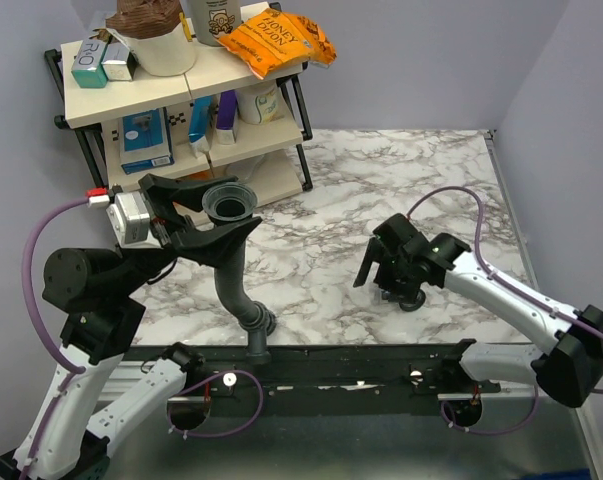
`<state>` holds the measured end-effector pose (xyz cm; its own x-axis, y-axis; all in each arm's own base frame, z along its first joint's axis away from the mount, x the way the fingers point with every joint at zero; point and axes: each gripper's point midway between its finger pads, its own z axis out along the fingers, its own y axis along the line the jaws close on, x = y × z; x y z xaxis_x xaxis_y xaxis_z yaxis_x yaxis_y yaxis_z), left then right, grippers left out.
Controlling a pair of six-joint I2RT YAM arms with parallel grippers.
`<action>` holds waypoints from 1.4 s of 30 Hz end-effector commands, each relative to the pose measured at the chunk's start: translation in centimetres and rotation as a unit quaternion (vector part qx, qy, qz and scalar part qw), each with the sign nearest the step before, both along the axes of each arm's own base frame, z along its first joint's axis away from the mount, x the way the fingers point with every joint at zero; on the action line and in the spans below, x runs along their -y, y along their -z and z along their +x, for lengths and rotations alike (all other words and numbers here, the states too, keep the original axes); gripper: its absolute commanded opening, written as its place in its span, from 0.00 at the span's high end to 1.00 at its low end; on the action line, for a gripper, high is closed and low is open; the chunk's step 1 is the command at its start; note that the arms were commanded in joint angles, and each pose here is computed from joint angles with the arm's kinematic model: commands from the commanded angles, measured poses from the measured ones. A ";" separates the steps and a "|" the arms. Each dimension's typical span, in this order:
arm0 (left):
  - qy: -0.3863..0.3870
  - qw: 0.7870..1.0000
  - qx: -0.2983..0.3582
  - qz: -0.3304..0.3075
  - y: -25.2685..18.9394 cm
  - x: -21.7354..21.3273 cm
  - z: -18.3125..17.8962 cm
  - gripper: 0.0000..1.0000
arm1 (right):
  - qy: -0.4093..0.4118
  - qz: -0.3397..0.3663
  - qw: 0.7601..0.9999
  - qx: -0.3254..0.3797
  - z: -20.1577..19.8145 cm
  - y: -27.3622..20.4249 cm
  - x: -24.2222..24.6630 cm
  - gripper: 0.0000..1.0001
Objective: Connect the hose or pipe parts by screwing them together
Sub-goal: Pick up the adaptor from the center of the board.
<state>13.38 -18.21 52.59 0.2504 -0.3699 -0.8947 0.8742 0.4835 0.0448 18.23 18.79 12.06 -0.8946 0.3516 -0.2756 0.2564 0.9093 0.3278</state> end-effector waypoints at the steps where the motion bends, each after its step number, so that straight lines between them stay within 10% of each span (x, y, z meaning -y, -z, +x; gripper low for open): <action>1: 0.014 0.999 0.036 -0.016 -1.9 0.0 -0.9 1.00 | 0.086 -0.039 0.990 -0.105 -2.9 2.4 1.5 0.01; 21: 0.027 0.999 0.030 0.005 -1.1 0.3 -1.3 1.00 | 0.325 -0.088 0.939 -0.076 -0.1 5.5 4.7 0.01; 42: 0.026 0.999 0.041 0.010 -0.6 -0.4 -2.8 1.00 | 0.296 -0.192 0.930 -0.101 2.5 8.4 6.9 0.03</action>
<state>11.58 -18.16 52.25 0.2557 -0.3541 -0.8996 0.8940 0.4407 0.0807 20.52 13.30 3.36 -0.6310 0.7294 -0.2643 0.7693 0.6322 -0.0918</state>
